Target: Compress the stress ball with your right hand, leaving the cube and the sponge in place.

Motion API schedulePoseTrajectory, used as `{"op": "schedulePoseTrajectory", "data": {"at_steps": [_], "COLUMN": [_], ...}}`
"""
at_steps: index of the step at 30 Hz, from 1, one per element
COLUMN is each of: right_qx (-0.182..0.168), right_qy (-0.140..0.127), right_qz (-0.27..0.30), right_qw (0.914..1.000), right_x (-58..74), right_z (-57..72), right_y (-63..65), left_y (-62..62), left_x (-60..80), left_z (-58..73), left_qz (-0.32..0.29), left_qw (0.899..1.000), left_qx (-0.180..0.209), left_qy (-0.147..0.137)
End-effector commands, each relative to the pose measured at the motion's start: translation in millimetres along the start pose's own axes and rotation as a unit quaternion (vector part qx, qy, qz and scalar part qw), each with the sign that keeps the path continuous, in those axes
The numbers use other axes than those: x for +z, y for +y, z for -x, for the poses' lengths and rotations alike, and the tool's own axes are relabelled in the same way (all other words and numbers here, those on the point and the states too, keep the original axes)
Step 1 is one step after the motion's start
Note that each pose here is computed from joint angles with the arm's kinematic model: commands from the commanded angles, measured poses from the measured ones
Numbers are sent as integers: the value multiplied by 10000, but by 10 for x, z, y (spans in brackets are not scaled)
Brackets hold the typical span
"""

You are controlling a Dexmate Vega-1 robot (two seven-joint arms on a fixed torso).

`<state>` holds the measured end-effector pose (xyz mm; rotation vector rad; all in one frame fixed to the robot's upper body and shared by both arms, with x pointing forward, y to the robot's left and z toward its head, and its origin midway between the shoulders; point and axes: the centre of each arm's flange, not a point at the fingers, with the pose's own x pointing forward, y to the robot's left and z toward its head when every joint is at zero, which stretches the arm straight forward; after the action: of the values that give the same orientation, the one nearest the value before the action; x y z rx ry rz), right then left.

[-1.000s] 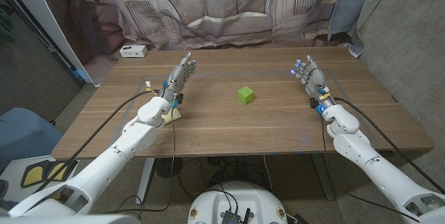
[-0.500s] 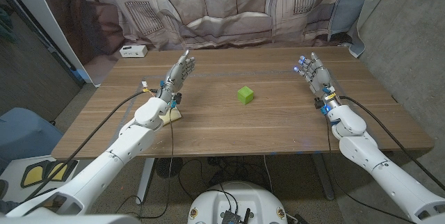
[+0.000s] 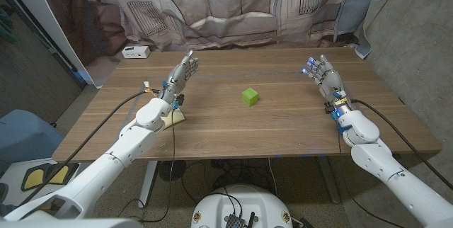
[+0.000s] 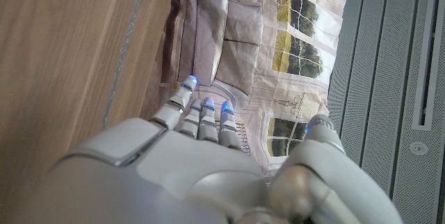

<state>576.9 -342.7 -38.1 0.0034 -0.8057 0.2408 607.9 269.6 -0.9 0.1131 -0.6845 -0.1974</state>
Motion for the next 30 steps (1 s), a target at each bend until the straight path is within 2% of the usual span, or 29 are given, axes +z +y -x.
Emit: {"op": "schedulePoseTrajectory", "data": {"at_steps": [1, 30], "right_qx": [-53, -219], "right_qy": [-49, -41], "right_qz": [67, 255], "right_qw": [10000, 9994], "right_x": [78, 232], "right_z": [199, 655], "right_y": [-37, -189], "left_y": [-56, -123], "left_x": [-19, 53], "left_z": [-9, 36], "left_qz": [135, -15], "left_qw": [9998, 9999], "left_qx": [-111, -102], "left_qy": [-95, -103]}}
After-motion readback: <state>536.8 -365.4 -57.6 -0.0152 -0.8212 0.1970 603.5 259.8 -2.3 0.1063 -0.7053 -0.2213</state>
